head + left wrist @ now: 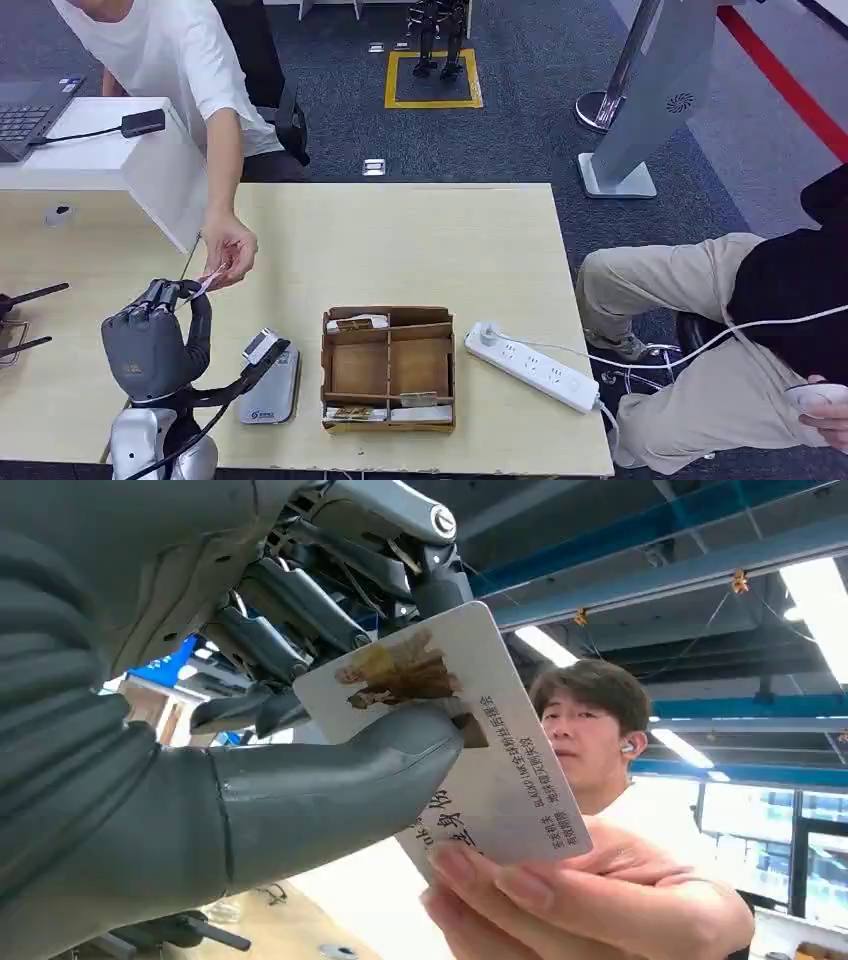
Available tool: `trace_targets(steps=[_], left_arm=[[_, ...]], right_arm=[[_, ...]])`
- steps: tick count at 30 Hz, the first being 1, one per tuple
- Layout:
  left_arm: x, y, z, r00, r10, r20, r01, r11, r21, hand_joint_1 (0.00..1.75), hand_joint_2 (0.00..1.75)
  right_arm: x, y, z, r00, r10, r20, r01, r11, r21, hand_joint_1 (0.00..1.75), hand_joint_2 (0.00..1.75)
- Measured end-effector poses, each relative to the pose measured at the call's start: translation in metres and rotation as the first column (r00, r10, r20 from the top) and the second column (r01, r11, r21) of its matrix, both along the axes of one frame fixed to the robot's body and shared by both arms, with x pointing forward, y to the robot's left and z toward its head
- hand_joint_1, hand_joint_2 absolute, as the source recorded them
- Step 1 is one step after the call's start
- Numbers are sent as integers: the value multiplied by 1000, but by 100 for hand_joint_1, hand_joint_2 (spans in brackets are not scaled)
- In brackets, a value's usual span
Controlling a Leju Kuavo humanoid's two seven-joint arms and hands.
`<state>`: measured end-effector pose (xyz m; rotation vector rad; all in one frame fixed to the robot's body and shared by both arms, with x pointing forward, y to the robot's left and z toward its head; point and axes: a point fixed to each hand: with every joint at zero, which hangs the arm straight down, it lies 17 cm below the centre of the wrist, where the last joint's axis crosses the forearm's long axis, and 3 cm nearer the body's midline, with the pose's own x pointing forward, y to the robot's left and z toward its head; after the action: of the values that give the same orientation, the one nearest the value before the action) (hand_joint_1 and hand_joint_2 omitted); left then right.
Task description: Pass the card to the sensor for recognition and then transmit it.
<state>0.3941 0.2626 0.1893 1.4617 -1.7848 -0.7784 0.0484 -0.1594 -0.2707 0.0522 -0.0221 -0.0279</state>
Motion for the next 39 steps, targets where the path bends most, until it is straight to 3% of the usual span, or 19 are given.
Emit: trace_targets(steps=[17,33,39], left_arm=[[-1,2,1,1000,-1,5,1,1000,-16,175,175],[10,47,-11,995,99,-26,-100,993,-64,175,175],[8,48,-16,995,92,-35,-93,995,-33,175,175]], right_arm=[[1,0,0,1000,4,5,-4,1000,-1,0,175],[1,-1,0,1000,16,8,-16,1000,-4,0,175],[1,-1,0,1000,15,8,-15,1000,-4,0,175]])
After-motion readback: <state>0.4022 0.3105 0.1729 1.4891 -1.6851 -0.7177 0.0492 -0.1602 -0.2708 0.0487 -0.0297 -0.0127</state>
